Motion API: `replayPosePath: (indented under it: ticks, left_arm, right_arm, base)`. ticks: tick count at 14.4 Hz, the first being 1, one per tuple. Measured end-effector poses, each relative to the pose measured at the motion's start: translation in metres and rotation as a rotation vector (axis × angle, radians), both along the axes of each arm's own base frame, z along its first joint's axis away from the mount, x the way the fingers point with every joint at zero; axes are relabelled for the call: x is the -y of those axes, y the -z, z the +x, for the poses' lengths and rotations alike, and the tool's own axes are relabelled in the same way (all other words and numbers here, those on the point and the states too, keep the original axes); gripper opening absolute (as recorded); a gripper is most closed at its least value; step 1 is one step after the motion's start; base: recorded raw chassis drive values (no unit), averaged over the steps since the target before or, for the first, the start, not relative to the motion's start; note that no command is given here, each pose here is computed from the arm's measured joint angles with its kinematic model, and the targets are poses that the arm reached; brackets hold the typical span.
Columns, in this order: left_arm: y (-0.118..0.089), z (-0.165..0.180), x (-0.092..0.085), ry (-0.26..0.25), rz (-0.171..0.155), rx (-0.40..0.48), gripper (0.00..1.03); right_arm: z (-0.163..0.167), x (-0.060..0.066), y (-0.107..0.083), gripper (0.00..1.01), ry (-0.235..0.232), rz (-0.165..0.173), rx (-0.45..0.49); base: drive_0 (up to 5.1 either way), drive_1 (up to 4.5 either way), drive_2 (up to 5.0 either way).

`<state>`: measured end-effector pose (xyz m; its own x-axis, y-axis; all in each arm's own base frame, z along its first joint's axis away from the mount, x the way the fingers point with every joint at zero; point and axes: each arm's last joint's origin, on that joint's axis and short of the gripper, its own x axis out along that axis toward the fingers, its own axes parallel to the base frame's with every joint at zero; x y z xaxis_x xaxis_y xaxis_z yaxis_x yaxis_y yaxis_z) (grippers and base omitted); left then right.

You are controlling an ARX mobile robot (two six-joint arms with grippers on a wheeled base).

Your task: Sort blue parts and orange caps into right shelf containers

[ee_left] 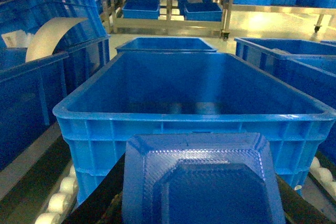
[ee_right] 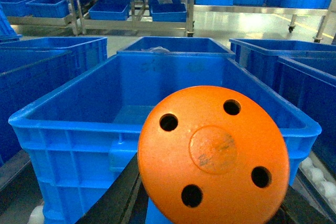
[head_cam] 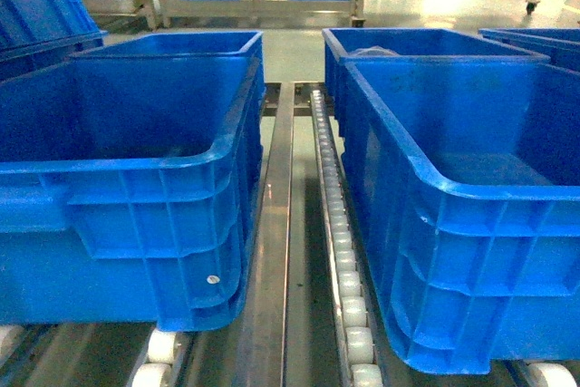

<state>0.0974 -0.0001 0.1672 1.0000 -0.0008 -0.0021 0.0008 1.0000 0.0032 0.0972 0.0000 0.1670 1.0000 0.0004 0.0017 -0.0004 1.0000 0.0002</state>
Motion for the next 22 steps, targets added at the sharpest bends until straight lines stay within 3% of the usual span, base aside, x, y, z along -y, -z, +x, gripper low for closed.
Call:
replayPosePath:
  ticks: [11, 12, 13, 14, 15, 16, 17, 18, 19, 22]
  left_arm:
    - [0.000, 0.000, 0.000, 0.000, 0.000, 0.000, 0.43]
    - [-0.001, 0.000, 0.000, -0.008, -0.001, 0.007, 0.43]
    - [-0.012, 0.003, 0.003, -0.079, -0.017, 0.112, 0.43]
    - [-0.018, 0.011, 0.007, -0.077, -0.024, 0.146, 0.43]
    - [-0.020, 0.025, 0.007, -0.087, -0.013, 0.124, 0.43]
    - [-0.037, 0.043, 0.005, -0.074, -0.017, 0.150, 0.43]
    - [-0.063, 0.067, 0.004, -0.049, -0.027, 0.201, 0.43]
    - [-0.086, 0.103, 0.001, -0.023, -0.041, 0.221, 0.43]
    - [-0.090, 0.139, -0.002, -0.025, -0.054, 0.173, 0.43]
    - [-0.076, 0.190, -0.006, -0.041, -0.070, 0.027, 0.43]
  right_arm:
    - [0.000, 0.000, 0.000, 0.42, 0.000, 0.000, 0.000]
    - [0.000, 0.000, -0.001, 0.42, 0.012, -0.016, 0.004]
    - [0.004, -0.003, -0.006, 0.42, 0.029, -0.042, 0.028]
    - [0.011, -0.006, -0.013, 0.42, 0.007, -0.056, 0.038]
    - [0.021, -0.008, -0.031, 0.42, -0.006, -0.066, 0.085]
    - [0.035, -0.010, -0.059, 0.42, -0.023, -0.064, 0.159]
    - [0.054, -0.012, -0.085, 0.42, -0.049, -0.063, 0.219]
    - [0.079, -0.015, -0.099, 0.42, -0.063, -0.057, 0.222]
    - [0.111, -0.017, -0.099, 0.42, -0.059, -0.042, 0.170]
    - [0.161, -0.021, -0.087, 0.42, -0.045, -0.017, 0.035]
  base:
    - [0.0, 0.00, 0.0]
    - [0.0, 0.00, 0.0]
    - [0.0, 0.00, 0.0]
    - [0.0, 0.00, 0.0]
    - [0.0, 0.00, 0.0]
    - [0.0, 0.00, 0.0]
    - [0.0, 0.00, 0.0]
    - [0.0, 0.00, 0.0]
    - [0.0, 0.00, 0.0]
    - [0.0, 0.00, 0.0]
